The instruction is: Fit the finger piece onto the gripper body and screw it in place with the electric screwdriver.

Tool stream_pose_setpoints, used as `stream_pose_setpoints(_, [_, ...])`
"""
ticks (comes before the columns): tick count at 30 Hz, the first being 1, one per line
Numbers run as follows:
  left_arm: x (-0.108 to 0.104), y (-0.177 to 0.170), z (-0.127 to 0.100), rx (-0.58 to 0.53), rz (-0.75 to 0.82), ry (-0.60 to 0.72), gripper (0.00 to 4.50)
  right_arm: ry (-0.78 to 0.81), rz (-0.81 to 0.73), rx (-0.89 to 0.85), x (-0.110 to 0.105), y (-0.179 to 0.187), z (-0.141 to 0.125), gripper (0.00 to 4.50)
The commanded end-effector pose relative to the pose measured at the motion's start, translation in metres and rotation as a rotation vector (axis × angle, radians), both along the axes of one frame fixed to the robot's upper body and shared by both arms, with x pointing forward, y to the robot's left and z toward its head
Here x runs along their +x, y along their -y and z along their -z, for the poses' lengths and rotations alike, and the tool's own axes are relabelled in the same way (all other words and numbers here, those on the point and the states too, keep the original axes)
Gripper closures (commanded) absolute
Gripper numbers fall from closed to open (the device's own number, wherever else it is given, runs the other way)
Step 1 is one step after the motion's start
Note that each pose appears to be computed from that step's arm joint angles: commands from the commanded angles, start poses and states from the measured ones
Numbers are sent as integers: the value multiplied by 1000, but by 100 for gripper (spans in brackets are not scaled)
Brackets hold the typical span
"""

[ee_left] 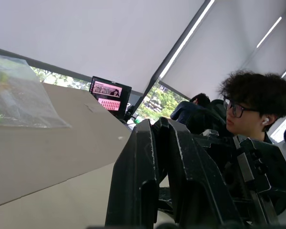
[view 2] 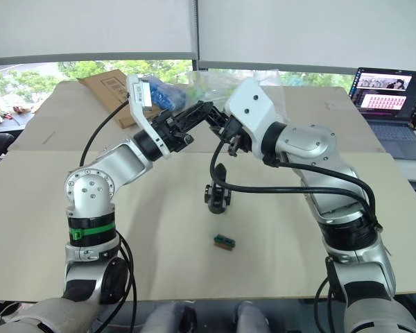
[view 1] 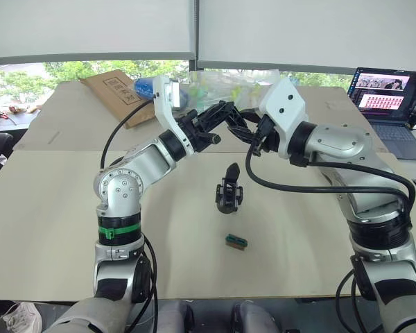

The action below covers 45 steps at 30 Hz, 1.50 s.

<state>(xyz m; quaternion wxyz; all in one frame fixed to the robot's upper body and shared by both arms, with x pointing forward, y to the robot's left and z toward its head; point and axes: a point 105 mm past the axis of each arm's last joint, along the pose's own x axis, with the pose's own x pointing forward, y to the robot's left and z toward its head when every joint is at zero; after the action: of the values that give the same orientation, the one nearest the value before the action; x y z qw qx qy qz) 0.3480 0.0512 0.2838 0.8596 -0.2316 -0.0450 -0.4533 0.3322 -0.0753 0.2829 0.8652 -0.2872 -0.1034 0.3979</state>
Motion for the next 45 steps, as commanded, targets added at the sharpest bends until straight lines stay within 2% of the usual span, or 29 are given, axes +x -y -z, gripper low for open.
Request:
stream_pose_setpoints(1, [-11,-5,-13,115,121,132,450,-44,-153,75,-25,6,-24,130])
stream_pose_setpoints(5, [-33,-10,-14,250,392,241,450,-348,-419,208,-46,19,-38,130])
stream_pose_setpoints(8, [-35,-15,-15,299,506,244,450,-491,-501,237,-46,20,-42,130])
stream_pose_setpoints(11, [-35,-15,-21,327,592,243,450,-610,-553,253,-43,13,-33,130])
stream_pose_setpoints(13, [-34,-15,-23,342,612,245,450,-612,-544,264,-38,9,-30,130])
stream_pose_setpoints(17, [-37,-14,-26,352,658,242,450,-621,-594,132,-43,-2,-11,130])
stream_pose_setpoints(21, [-40,-13,-24,367,681,243,450,-605,-582,146,-32,-7,-12,130])
stream_pose_setpoints(29, [-41,-10,-16,406,703,252,450,-575,-646,29,-36,-10,-8,130])
stream_pose_setpoints(30, [-41,-9,-16,407,704,254,450,-575,-650,19,-36,-10,-7,181])
stream_pose_setpoints(37, [-44,-5,-13,420,719,275,450,-560,-672,-44,-38,-15,-5,409])
stream_pose_setpoints(45, [-42,-4,-4,462,700,272,450,-553,-671,-39,-37,-14,-3,411])
